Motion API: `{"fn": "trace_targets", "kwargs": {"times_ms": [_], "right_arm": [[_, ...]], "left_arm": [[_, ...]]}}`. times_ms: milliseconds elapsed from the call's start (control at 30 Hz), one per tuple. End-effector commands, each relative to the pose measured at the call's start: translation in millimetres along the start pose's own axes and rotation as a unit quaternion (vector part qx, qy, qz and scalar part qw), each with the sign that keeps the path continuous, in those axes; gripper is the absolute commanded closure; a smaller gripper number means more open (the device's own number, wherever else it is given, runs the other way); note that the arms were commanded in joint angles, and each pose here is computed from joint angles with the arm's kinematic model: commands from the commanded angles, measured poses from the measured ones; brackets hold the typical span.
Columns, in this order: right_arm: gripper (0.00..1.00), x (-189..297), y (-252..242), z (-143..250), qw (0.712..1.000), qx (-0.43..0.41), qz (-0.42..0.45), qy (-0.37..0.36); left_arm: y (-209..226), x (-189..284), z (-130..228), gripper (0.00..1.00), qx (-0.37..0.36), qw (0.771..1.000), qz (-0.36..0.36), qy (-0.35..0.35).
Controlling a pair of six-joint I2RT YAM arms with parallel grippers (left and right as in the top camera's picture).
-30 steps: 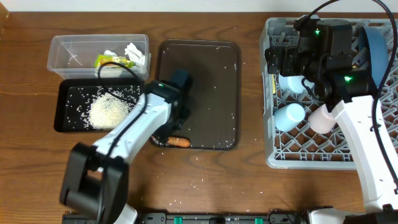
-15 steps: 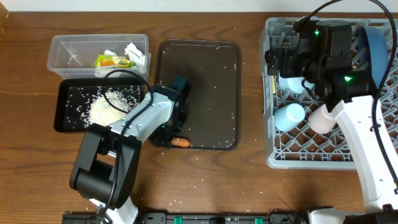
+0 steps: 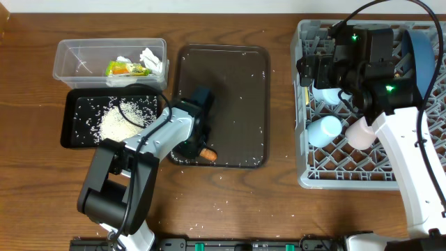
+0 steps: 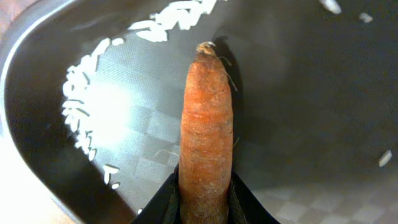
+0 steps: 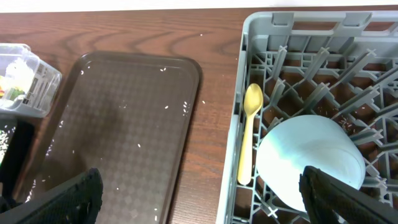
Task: Sort waste into correct bins and load items into the dishwasher rack
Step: 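Reach left gripper to carrot on brown tray and grasp it, then carry carrot left and drop it onto rice on black tray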
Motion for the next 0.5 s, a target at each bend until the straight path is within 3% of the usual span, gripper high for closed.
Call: {"fn": "trace_targets", "kwargs": {"times_ms": [0, 67, 267, 467], "right_arm": [[0.01, -1, -1, -2, 1.000, -0.007, 0.001, -0.003], [0.01, -1, -1, -3, 1.000, -0.007, 0.000, -0.005], [0.01, -1, -1, -1, 1.000, -0.007, 0.002, -0.003], [0.01, -1, -2, 0, 1.000, -0.008, 0.002, 0.000]], "left_arm": [[-19, 23, -16, 0.89, -0.094, 0.994, 0.042, -0.022], [-22, 43, -29, 0.91, -0.099, 0.992, 0.061, -0.039], [7, 106, -90, 0.91, -0.002, 0.987, 0.121, -0.107], [74, 118, -142, 0.91, 0.101, 0.980, 0.066, -0.159]]}}
Point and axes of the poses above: each gripper's point midway between its finger pads, its own x axis back along the fingers, its own y axis along the line the jaws close on, z = x × y, the point moved 2 cm from there along x, back along the fingers, and after that the axes turned 15 degrees about -x, right-handed, at the moved point
